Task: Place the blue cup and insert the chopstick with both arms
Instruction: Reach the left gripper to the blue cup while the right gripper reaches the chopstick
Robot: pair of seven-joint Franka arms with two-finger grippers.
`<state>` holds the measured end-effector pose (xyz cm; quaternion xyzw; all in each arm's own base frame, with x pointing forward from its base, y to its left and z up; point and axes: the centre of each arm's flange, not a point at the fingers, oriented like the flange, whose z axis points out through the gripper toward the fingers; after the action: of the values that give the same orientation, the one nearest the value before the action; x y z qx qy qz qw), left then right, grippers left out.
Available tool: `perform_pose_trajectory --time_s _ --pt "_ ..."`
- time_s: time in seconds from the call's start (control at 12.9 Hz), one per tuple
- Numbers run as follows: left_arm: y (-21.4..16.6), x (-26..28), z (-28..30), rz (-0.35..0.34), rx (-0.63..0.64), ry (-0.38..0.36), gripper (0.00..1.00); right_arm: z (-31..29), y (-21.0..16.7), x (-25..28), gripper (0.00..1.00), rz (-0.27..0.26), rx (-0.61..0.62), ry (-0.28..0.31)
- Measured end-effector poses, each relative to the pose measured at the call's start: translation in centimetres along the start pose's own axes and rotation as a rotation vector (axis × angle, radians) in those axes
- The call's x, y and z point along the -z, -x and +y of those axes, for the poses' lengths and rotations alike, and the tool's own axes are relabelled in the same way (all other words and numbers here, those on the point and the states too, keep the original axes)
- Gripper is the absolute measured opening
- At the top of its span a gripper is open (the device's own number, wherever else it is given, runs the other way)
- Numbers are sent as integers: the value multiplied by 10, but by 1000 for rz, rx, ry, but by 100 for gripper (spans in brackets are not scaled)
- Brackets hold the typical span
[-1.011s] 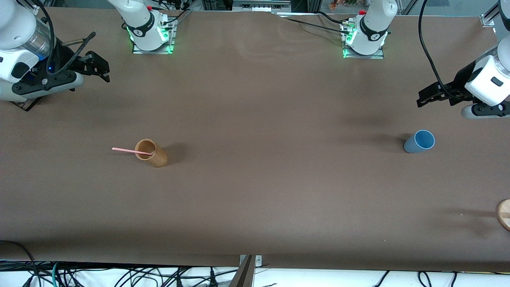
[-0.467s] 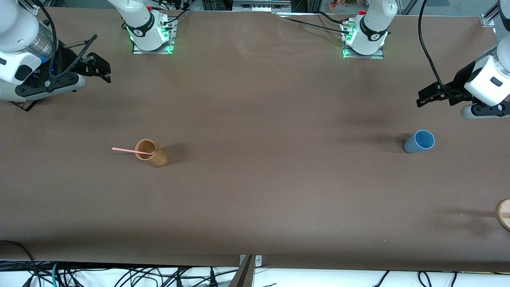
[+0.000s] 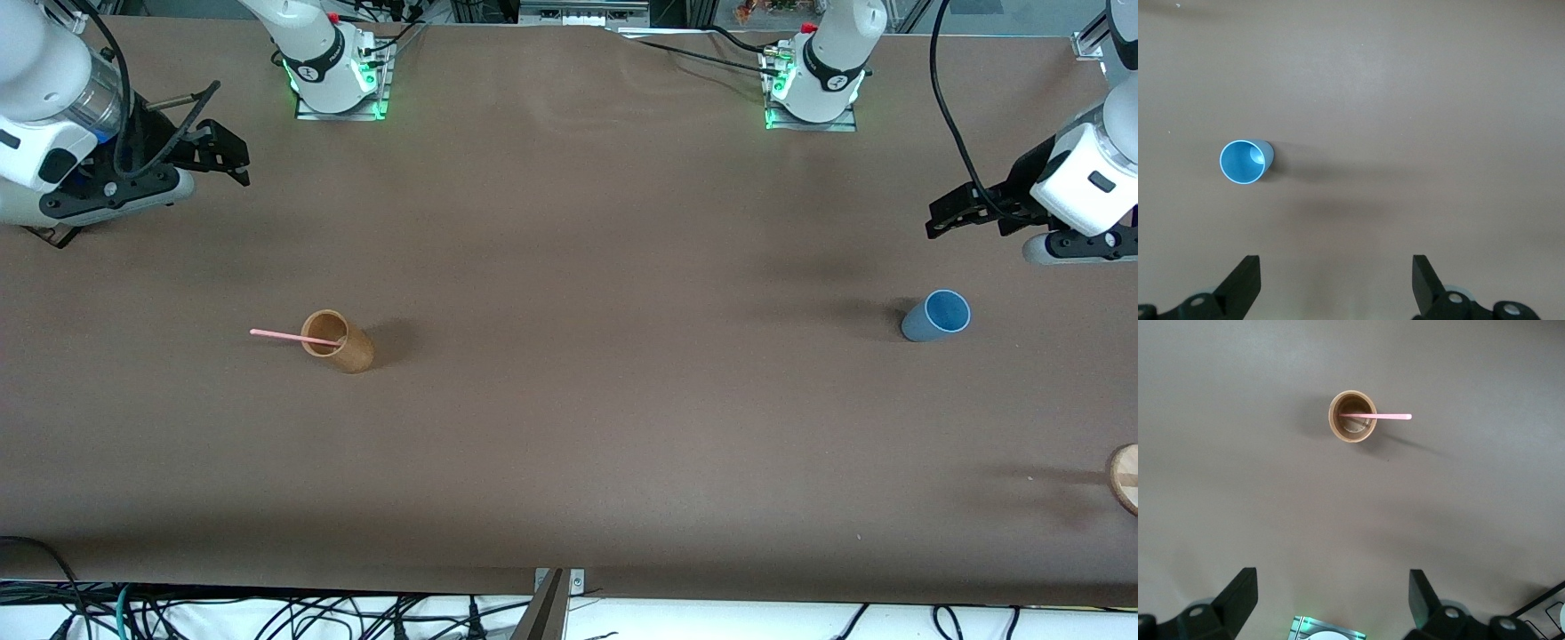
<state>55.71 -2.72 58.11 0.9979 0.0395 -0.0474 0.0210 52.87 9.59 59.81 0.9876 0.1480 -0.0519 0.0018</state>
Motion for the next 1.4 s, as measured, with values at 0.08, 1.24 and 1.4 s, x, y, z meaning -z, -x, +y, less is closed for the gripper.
perform_pose_trajectory --time_s 0.08,1.24,1.4 --pt "0 -1 1 -2 -2 0 100 0 0 -1 100 -1 0 0" --pt "-34 -251 -65 19 -59 -144 100 5 -24 -45 100 55 -6 1" --pt "-28 -270 -93 69 -100 -134 100 8 -37 -67 100 71 -10 -4"
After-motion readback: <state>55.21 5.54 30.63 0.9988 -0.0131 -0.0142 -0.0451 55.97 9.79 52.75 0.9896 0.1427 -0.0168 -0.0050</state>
